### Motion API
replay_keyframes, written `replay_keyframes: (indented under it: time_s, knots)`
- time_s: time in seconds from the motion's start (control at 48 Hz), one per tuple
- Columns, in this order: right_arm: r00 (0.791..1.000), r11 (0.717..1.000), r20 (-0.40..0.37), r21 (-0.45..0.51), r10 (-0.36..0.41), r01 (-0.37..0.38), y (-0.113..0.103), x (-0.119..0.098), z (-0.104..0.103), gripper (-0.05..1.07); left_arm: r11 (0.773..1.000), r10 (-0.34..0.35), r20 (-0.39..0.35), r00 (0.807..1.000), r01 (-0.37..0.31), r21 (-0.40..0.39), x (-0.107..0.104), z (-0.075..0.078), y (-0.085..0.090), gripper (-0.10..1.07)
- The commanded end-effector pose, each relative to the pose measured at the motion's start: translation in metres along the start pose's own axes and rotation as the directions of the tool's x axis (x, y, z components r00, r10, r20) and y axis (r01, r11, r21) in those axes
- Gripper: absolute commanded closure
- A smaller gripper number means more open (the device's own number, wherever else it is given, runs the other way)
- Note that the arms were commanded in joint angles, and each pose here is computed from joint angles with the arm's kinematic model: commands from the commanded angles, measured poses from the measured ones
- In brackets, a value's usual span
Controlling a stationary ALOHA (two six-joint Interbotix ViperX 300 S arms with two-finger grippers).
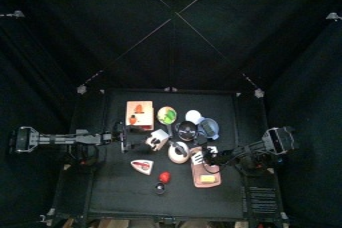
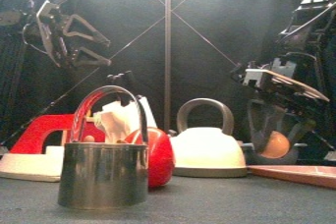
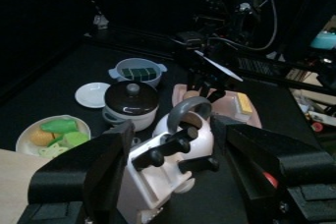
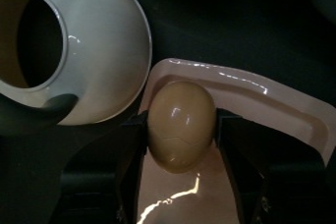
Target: Place egg into bowl
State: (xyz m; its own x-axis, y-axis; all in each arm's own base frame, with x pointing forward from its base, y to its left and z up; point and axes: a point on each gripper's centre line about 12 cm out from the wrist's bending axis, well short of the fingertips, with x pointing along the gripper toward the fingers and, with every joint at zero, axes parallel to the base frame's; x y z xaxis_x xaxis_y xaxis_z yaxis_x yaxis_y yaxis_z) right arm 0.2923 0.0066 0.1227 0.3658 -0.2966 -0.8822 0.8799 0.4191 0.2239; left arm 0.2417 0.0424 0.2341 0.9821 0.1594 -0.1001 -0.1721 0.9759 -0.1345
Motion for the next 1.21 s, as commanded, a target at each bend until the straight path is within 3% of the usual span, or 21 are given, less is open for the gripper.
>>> replay_keyframes:
  time_s: [0.0, 0.292, 0.396, 0.562, 0.792, 1.0, 1.188]
  knots:
    - [0.998, 0.999, 0.025, 0.007, 0.052, -0.053, 0.006, -0.014, 0.009, 0.28, 1.000, -0.003, 0.018, 1.000, 0.003, 0.000, 0.002, 0.005, -0.001, 0.02]
    - [0.980, 0.997, 0.187, -0.044, 0.070, -0.063, -0.006, -0.050, 0.039, 0.28, 1.000, -0.002, 0.017, 1.000, 0.002, 0.000, 0.002, 0.005, -0.001, 0.02]
    - [0.966, 1.000, 0.259, -0.011, 0.012, -0.009, -0.024, -0.063, 0.054, 0.28, 1.000, -0.004, 0.015, 1.000, 0.004, 0.000, 0.001, 0.005, -0.001, 0.02]
    - [0.945, 0.995, 0.313, 0.069, -0.096, 0.078, -0.056, -0.073, 0.067, 0.28, 1.000, -0.004, 0.013, 1.000, 0.004, 0.000, 0.001, 0.004, -0.001, 0.02]
    - [0.928, 0.977, 0.318, 0.141, -0.195, 0.157, -0.095, -0.061, 0.075, 0.28, 1.000, 0.001, 0.013, 1.000, -0.001, -0.007, 0.001, 0.003, 0.000, 0.02]
    - [0.926, 0.983, 0.336, 0.117, -0.173, 0.141, -0.107, -0.045, 0.084, 0.28, 1.000, 0.003, 0.010, 1.000, -0.003, -0.007, 0.001, 0.002, 0.000, 0.02]
    - [0.916, 0.976, 0.340, 0.114, -0.212, 0.184, -0.125, -0.030, 0.093, 0.28, 1.000, 0.004, 0.008, 1.000, -0.004, -0.004, 0.001, 0.002, 0.001, 0.02]
